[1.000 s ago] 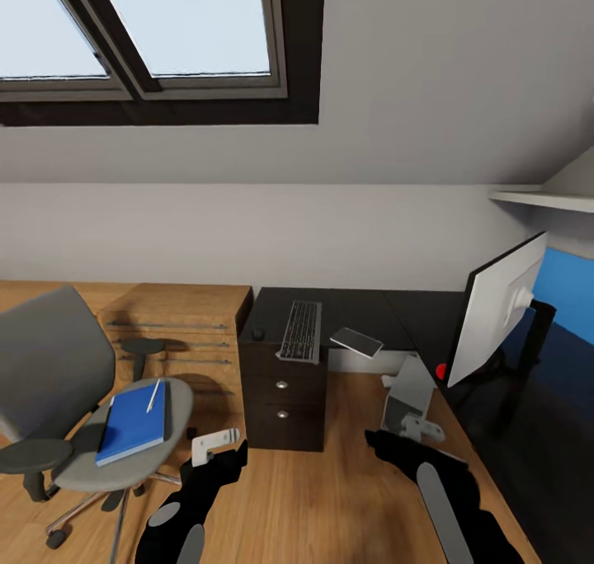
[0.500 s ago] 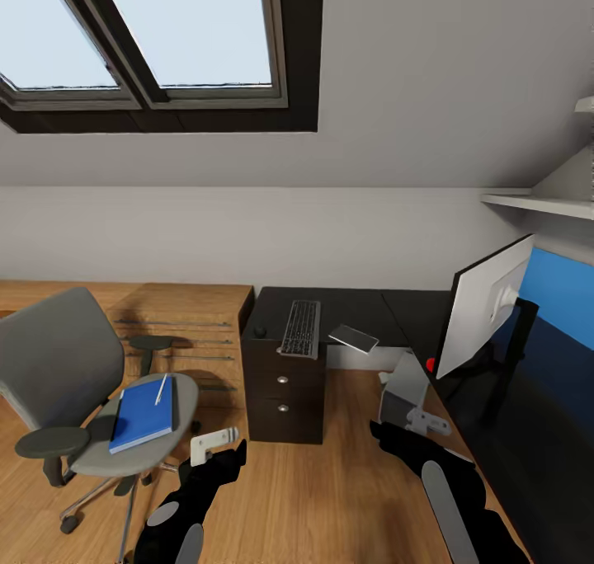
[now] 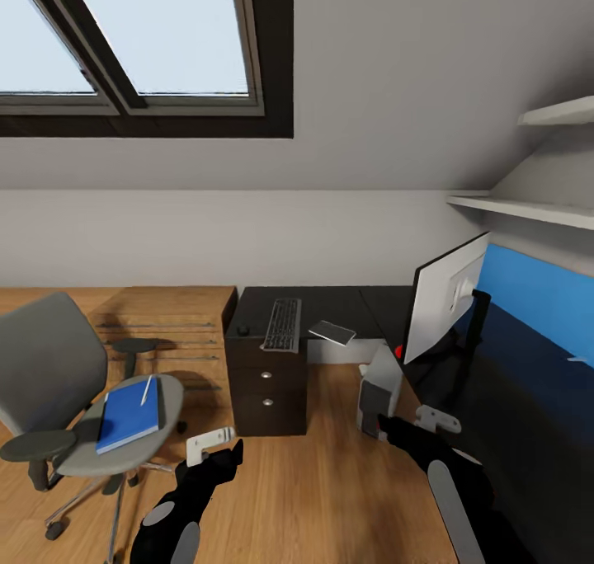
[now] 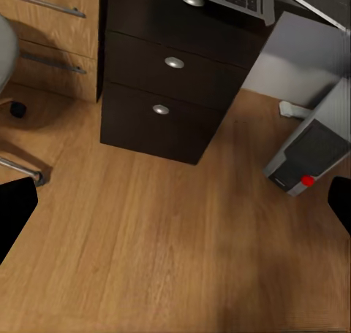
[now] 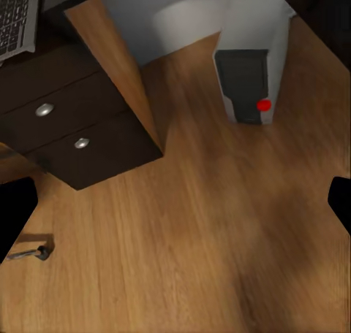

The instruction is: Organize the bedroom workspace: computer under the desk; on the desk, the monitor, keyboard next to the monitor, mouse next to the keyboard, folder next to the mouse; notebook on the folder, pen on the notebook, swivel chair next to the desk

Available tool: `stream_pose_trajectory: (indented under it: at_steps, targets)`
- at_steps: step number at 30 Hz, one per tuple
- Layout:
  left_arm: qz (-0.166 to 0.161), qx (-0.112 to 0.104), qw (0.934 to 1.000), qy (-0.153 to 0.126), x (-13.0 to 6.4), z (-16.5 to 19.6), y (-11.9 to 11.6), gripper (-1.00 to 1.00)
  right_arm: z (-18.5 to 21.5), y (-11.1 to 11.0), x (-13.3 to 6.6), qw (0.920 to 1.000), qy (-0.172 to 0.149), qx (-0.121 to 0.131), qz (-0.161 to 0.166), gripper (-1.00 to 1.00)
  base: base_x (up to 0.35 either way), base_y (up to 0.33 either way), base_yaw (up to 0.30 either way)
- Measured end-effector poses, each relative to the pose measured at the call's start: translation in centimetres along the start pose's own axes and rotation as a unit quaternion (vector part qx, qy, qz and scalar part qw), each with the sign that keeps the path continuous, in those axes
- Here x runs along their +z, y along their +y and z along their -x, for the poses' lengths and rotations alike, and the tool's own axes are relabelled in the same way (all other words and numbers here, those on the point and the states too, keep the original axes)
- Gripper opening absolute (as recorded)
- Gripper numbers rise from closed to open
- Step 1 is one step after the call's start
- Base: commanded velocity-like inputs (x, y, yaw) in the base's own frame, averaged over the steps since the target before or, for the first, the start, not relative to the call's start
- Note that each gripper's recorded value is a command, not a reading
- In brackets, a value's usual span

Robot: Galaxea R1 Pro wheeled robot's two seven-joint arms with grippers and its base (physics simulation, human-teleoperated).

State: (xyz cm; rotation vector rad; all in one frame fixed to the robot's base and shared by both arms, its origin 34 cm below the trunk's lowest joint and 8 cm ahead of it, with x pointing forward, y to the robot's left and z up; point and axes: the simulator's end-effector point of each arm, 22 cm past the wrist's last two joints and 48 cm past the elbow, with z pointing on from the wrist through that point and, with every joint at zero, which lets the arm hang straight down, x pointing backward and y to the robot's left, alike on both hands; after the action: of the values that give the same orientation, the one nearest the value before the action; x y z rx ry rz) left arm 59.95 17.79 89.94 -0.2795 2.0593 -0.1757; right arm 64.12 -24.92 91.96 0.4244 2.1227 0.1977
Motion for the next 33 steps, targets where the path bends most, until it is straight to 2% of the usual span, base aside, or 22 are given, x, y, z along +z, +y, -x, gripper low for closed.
stream_pose_trajectory:
  at_steps: [8, 12, 15, 21, 26, 28, 33]
  targets:
    - [0.000, 0.000, 1.0000, 0.000, -0.6, 0.8, -0.2, 1.00, 1.2, 0.4, -0.8, 1.0000, -0.006, 0.001, 0.002, 1.00, -0.003, 0.000, -0.069]
    - [0.000, 0.000, 1.0000, -0.001, -0.9, 1.3, -0.3, 1.00, 2.4, 0.5, -1.3, 0.9997, -0.023, 0.002, -0.001, 1.00, 0.000, 0.000, -0.004]
    - [0.001, 0.001, 1.0000, 0.000, -1.1, 1.5, -0.3, 1.00, 3.6, -0.2, -1.7, 0.9993, -0.036, -0.004, -0.007, 1.00, 0.000, 0.000, 0.000]
    - [0.005, 0.005, 0.9997, 0.022, -1.1, 0.1, -0.3, 1.00, 5.3, -2.2, -2.1, 0.9981, -0.053, -0.015, -0.025, 1.00, 0.000, 0.000, 0.000]
    - [0.009, 0.009, 0.9991, 0.040, -1.1, -1.3, -0.2, 1.00, 7.8, -4.5, -2.7, 0.9946, -0.088, -0.022, -0.051, 1.00, 0.000, 0.000, 0.000]
    - [0.010, 0.010, 0.9989, 0.045, -1.2, -1.5, -0.2, 1.00, 9.8, -6.8, -3.3, 0.9893, -0.118, -0.034, -0.079, 1.00, 0.000, 0.000, 0.000]
    - [0.010, 0.011, 0.9988, 0.047, -1.5, -1.3, -0.3, 1.00, 12.6, -9.7, -4.0, 0.9768, -0.161, -0.068, -0.124, 1.00, 0.000, 0.000, 0.000]
